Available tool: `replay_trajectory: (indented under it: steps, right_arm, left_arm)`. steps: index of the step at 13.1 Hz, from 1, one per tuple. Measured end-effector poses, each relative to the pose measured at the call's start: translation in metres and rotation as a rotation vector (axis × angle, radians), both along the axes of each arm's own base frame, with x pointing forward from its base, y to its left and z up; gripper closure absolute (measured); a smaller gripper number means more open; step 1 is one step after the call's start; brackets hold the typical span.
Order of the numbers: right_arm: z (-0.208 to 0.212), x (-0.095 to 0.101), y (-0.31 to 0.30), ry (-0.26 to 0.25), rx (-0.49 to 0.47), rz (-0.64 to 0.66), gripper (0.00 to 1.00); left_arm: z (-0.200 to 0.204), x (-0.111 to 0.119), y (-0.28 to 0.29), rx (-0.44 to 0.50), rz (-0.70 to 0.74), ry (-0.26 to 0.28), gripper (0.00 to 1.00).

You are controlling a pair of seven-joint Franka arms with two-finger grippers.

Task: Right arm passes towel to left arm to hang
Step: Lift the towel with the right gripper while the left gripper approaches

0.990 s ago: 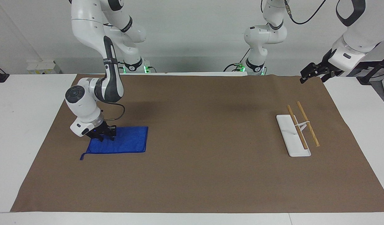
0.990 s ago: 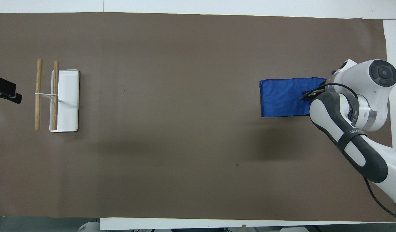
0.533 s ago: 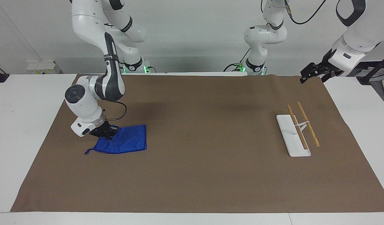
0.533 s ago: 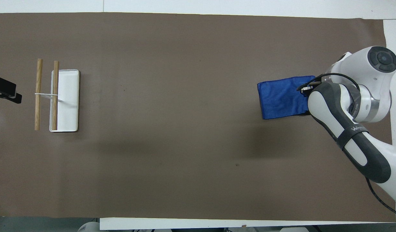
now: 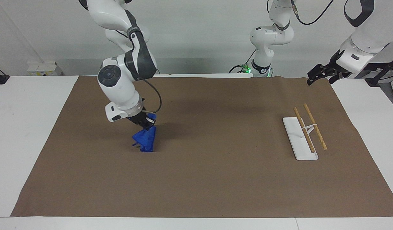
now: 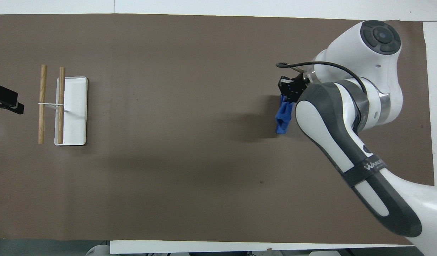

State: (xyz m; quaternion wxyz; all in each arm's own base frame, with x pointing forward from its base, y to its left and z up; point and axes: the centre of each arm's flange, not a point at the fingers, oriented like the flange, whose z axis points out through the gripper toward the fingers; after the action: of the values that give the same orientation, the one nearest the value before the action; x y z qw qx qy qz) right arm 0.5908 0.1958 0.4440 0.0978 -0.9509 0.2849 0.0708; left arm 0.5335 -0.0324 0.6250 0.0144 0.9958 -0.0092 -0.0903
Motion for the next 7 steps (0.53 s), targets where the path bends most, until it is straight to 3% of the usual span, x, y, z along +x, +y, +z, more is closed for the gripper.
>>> replay_trajectory:
  steps: [2,5,7]
  right_arm:
    - [0.024,-0.008,0.047,0.054,0.126,-0.177,0.94]
    - [0.050,-0.016,0.105,0.075,0.287,-0.411,0.94]
    - [0.065,-0.027,0.153,0.083,0.382,-0.558,0.94]
  left_arm:
    - [0.000,0.000,-0.001,0.000,-0.001,0.000,0.00]
    - [-0.003,-0.001,-0.003,0.009,0.042,0.006,0.00]
    - [-0.013,0.001,-0.007,0.015,0.288,-0.011,0.00]
